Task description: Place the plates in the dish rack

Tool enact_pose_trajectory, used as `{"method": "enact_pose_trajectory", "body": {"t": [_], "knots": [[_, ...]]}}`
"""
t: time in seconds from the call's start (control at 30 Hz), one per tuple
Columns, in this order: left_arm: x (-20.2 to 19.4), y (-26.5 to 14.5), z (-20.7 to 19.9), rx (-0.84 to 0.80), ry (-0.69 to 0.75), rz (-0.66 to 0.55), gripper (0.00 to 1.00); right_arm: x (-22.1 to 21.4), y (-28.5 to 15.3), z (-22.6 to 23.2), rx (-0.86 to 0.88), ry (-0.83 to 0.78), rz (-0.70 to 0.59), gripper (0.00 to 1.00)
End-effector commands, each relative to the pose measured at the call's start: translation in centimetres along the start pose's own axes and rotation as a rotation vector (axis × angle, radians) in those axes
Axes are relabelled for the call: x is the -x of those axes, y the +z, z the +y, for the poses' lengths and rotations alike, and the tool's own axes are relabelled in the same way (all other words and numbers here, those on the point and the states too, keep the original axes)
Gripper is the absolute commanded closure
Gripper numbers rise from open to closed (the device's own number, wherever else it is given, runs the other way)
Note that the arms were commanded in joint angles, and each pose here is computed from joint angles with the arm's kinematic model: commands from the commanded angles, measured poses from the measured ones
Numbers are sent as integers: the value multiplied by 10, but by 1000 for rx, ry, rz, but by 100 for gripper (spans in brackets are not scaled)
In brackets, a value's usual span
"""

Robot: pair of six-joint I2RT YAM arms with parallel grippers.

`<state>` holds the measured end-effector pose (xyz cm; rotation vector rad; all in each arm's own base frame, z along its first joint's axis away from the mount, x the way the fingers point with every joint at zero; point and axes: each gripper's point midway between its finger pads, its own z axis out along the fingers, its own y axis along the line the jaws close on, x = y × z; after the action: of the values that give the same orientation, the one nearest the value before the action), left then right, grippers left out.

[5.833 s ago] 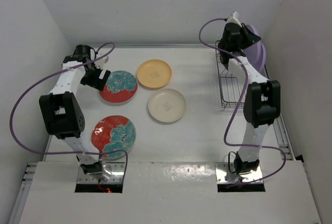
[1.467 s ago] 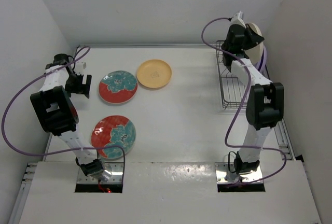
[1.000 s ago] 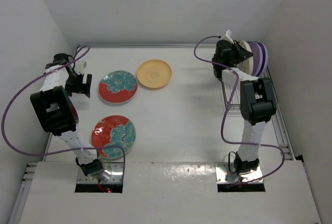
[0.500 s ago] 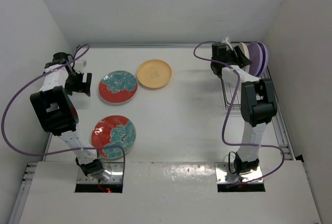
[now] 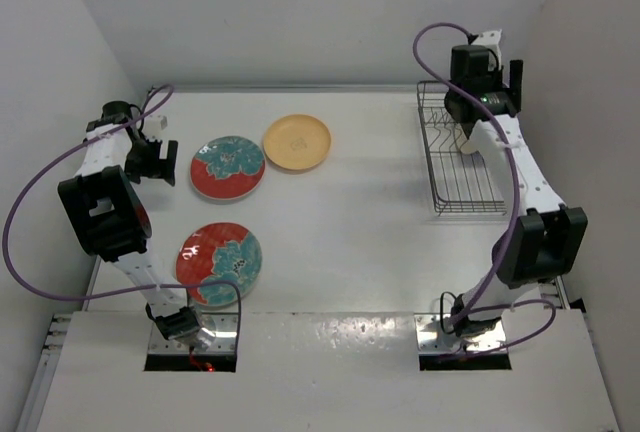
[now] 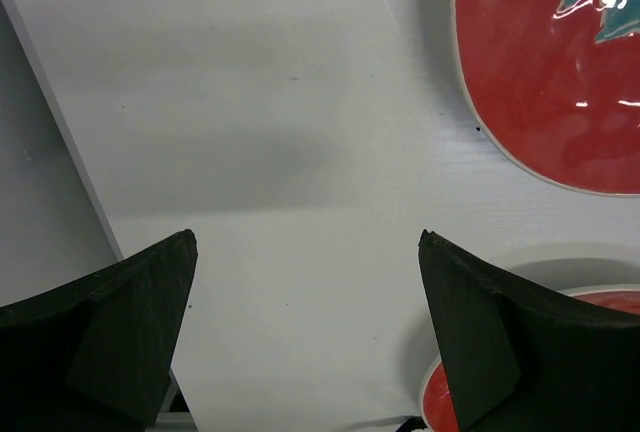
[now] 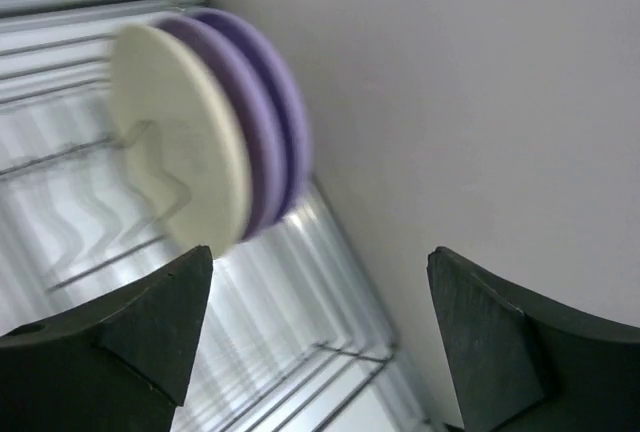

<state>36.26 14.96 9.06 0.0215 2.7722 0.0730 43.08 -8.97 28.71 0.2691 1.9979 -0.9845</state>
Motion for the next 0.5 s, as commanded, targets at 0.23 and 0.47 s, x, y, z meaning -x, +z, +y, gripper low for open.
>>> {"method": "enact_pose_trajectory", "body": {"t": [0.23,0.47], "knots": [[19,-6,-15,-30,36,-46,3,-21,-129,234,1054,216,234,14],[7,-2,-21,-35,52,-15,3,-20,-157,348,1194,478,373,26]]}}
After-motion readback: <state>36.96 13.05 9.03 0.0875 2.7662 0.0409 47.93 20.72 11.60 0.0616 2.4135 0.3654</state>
